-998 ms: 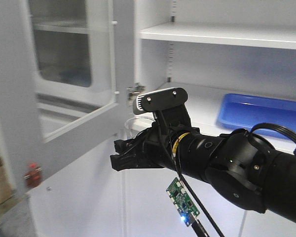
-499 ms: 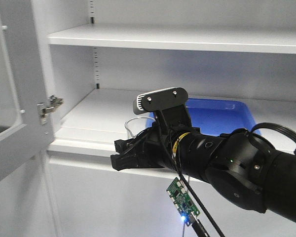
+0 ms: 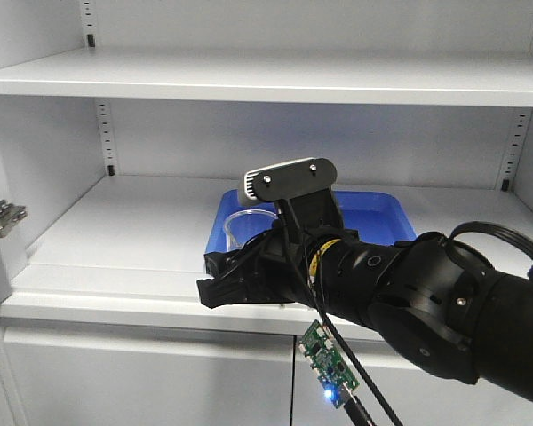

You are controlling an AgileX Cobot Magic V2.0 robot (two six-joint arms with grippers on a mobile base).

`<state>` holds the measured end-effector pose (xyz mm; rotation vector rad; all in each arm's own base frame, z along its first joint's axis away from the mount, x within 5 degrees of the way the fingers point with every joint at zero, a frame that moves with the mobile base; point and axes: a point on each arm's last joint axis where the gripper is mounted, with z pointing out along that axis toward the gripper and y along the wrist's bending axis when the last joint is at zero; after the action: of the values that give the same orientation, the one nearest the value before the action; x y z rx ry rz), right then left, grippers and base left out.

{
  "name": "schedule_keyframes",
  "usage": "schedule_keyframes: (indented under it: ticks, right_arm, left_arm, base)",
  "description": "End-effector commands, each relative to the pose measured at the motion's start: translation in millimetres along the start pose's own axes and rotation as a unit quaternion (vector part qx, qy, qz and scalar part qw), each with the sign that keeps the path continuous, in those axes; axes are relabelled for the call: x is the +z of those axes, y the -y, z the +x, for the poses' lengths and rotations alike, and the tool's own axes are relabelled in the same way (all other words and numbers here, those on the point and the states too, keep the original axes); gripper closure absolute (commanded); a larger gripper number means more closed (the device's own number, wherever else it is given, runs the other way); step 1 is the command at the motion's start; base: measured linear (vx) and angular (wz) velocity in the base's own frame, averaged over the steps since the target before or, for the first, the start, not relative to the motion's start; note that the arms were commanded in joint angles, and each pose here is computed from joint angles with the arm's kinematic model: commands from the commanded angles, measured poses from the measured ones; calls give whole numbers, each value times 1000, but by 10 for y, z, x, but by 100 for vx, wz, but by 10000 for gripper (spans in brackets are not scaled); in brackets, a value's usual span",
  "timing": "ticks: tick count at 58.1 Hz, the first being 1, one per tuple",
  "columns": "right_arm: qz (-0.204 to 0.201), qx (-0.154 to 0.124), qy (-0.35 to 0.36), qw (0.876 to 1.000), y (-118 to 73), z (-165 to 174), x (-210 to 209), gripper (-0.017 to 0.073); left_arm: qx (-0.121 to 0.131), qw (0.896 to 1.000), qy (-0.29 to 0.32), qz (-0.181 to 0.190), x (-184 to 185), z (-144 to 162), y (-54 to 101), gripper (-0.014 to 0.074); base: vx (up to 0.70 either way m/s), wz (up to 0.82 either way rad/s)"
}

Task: Pick beaker and place in left cabinet
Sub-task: 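Move the held beaker with the right gripper over the blue tray, then lower the beaker onto the blue tray and open the right gripper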

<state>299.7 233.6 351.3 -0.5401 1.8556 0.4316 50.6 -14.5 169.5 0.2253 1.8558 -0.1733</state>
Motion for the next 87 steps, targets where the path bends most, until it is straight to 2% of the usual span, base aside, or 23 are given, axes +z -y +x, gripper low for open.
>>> schedule_keyframes:
  ticks: [1,55,59,62,67,70,74,81,87]
  right_arm:
    - [-19,-4,79,997,-23,-324,-202,550]
    - [-19,-4,80,997,-24,-324,-202,550]
    - [-18,-7,79,997,-23,-321,-198,550]
    - [-16,-20,78,997,-16,-305,-168,550]
    - [-9,-63,89,994,60,-288,-89,550]
    - [-4,-76,91,993,122,-267,-36,550]
    - [3,-67,87,994,214,-220,47,550]
    - [18,-33,79,996,428,-119,198,550]
    - [21,-25,94,995,602,-75,324,550]
  left_arm:
    - [-4,998,55,-1,-33,-136,-3,600]
    - [-4,998,55,-1,-33,-136,-3,600]
    - [-4,998,55,-1,-33,-136,-3,600]
    - [-4,998,55,-1,-33,-136,-3,600]
    - [-4,998,55,-1,-33,-136,-3,600]
    - [-4,998,55,-1,-33,-136,-3,600]
    - [-4,998,55,-1,-33,-136,-3,600]
    - [-4,998,55,-1,-33,-136,-3,600]
    - [-4,998,55,-1,-33,-136,-3,600]
  base:
    - [18,-13]
    - [7,-8]
    - [0,0]
    - [0,0]
    - [0,0]
    - [0,0]
    - [0,0]
    - [0,0]
    - [0,0]
